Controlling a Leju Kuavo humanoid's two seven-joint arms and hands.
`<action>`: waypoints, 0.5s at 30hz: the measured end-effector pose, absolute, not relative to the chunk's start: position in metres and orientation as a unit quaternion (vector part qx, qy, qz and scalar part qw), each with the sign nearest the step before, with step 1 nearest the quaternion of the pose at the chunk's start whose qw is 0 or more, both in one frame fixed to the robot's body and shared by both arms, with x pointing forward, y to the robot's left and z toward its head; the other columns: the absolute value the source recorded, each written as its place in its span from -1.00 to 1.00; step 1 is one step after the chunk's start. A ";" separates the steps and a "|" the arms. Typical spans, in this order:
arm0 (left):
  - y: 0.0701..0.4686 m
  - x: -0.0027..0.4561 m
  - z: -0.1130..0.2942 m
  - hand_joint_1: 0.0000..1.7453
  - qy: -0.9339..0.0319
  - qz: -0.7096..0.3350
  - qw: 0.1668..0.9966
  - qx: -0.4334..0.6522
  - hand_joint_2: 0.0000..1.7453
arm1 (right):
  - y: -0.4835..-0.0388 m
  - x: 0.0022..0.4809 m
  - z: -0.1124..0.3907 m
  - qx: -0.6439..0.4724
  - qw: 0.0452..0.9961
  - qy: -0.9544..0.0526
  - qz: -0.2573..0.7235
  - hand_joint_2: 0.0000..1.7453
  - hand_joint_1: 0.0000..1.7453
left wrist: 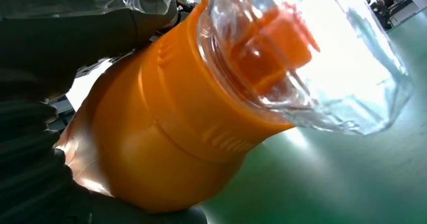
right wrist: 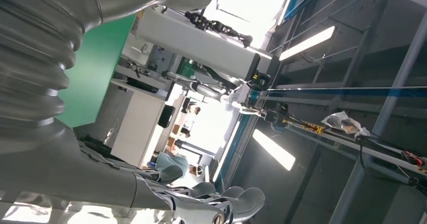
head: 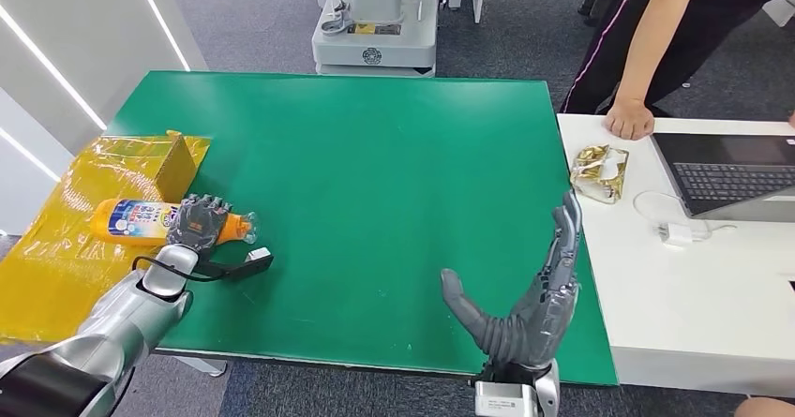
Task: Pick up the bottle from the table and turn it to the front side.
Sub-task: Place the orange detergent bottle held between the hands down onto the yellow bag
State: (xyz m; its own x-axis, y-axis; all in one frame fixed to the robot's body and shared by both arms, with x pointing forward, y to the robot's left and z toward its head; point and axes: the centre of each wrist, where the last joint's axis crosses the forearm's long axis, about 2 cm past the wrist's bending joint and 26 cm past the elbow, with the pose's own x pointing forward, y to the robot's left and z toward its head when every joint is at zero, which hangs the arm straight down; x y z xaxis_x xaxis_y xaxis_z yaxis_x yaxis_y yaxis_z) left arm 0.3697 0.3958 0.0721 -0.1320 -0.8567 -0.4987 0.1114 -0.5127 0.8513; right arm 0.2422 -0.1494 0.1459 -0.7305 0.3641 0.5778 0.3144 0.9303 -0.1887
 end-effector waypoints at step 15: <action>0.399 0.374 0.077 -1.00 -0.340 -0.652 0.420 0.532 1.00 | -0.150 0.242 0.147 -0.181 0.320 -0.929 0.030 1.00 -1.00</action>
State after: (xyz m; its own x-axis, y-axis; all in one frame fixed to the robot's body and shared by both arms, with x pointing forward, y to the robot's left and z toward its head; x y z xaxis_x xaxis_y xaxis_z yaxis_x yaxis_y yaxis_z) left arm 0.3743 0.3990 0.0770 -0.0811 -0.9093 -0.4082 0.1865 -0.4161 0.8900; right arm 0.2419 -0.1505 0.1470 -0.7293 0.3560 0.5843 0.3171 0.9326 -0.1725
